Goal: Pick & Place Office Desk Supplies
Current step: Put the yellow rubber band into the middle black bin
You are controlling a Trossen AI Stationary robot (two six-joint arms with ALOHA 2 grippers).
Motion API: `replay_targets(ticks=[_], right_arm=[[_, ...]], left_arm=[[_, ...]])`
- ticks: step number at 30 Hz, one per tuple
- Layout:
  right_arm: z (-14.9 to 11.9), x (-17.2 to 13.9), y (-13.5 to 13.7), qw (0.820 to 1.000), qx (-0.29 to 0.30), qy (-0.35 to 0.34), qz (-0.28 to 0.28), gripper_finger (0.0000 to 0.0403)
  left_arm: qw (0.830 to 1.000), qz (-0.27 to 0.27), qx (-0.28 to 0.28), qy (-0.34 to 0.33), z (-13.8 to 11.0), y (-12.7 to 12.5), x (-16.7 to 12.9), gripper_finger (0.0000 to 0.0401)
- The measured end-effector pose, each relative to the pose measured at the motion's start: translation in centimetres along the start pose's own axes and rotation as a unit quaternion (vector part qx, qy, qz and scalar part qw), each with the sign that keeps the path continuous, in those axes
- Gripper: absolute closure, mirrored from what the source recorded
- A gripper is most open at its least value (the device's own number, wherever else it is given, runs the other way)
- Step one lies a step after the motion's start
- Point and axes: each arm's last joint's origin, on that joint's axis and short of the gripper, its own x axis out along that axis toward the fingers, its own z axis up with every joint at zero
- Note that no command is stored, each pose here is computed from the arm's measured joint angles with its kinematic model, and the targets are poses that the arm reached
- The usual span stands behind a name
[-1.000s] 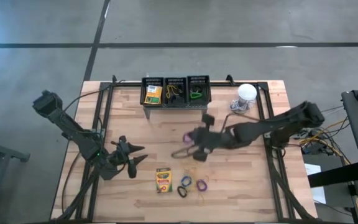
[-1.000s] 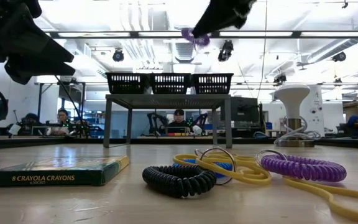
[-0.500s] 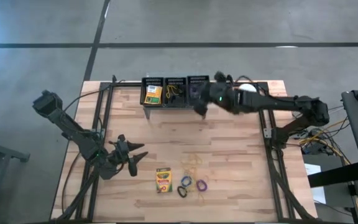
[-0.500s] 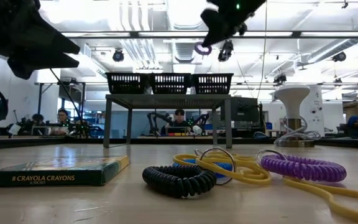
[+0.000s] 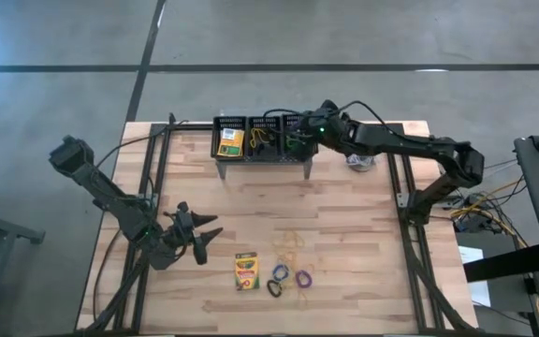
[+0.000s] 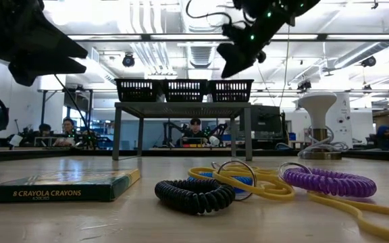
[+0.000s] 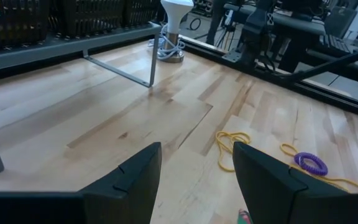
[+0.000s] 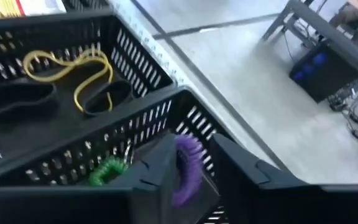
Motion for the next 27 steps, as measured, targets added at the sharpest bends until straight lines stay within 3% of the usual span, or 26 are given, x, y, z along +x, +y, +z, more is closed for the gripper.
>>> replay_targets(ticks=[7, 12, 21, 27], right_arm=[[1.1, -2.9, 0.2, 0.999, -0.016, -0.039, 0.015, 0.0235], [0.7, -7.1, 3.6, 0.990, -0.045, -0.078, 0.105, 0.0226], [-5.7, -15.1, 12.3, 0.943, -0.140, -0.109, 0.283, 0.0237], [-9.5, -18.1, 16.3, 0.920, -0.102, -0.090, 0.366, 0.0246]], left_arm=[[1.000, 0.002, -0.013, -0.004, 0.2, -0.1, 0.1, 0.0197], [1.000, -0.002, -0.017, -0.009, 0.8, -0.5, 0.1, 0.0197], [0.999, -0.022, 0.019, -0.034, 2.1, -1.6, 0.0, 0.0197], [0.995, -0.056, 0.057, -0.064, 3.2, -2.4, -0.2, 0.0197]])
